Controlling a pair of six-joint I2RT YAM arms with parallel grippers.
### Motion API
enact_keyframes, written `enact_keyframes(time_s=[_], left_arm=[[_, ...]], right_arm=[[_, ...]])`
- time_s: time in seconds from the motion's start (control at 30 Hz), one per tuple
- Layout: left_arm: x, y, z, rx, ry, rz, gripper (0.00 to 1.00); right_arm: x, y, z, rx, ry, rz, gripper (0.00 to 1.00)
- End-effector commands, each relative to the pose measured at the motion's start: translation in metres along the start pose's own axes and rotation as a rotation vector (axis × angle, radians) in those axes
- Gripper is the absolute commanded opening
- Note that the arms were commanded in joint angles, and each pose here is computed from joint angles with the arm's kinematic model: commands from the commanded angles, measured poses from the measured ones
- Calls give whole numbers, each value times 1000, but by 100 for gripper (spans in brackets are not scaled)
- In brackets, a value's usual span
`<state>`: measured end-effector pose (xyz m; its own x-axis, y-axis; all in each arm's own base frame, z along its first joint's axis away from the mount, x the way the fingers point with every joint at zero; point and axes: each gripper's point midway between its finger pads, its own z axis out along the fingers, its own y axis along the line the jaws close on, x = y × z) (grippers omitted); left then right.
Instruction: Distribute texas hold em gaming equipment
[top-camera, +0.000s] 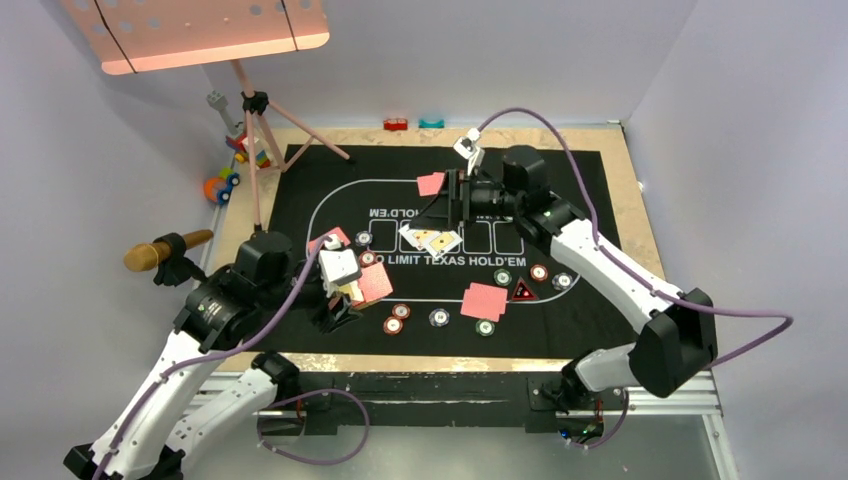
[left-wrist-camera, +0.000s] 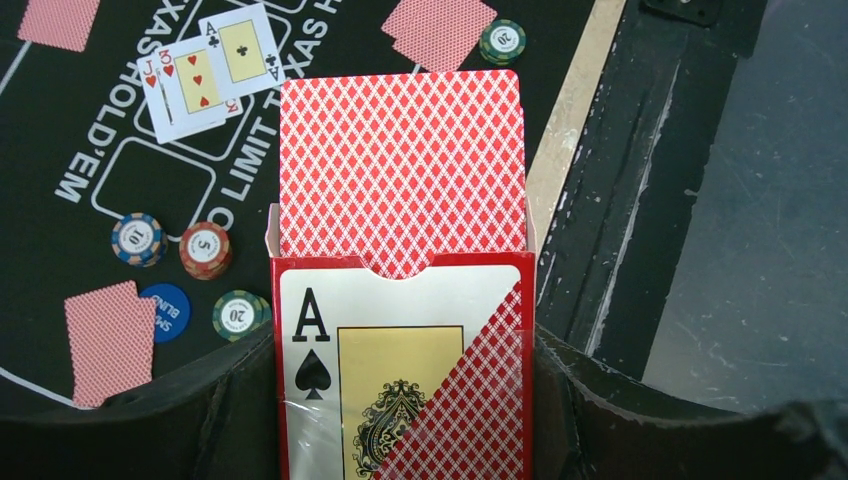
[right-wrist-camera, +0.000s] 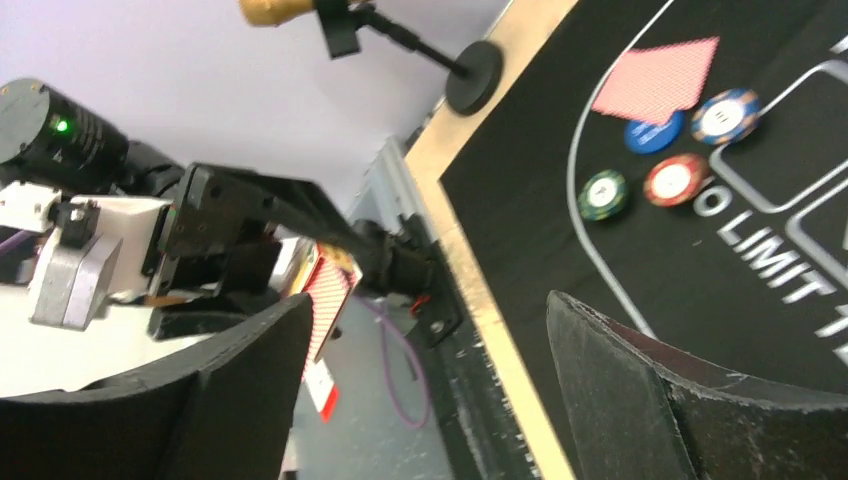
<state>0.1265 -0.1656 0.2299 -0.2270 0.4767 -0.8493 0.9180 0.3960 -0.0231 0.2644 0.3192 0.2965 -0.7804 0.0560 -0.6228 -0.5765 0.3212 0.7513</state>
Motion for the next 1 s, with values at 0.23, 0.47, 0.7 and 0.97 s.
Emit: enact_keyframes(time_s=[0.23,0.47,0.7,0.97], left_arm=[[-13,15,3,-26,-27,145,0],[-17,16,5,-22,-30,134,0],[-24,20,7,-25,-37,130,0],[-28,19,4,-34,-51,123,0]], right_arm=[[65,60,30,-257,223,89,94],[78,69,41,-320,238,123,96],[97,65,60,-283,273,176,97],[109,48,69,-212,282,249,98]])
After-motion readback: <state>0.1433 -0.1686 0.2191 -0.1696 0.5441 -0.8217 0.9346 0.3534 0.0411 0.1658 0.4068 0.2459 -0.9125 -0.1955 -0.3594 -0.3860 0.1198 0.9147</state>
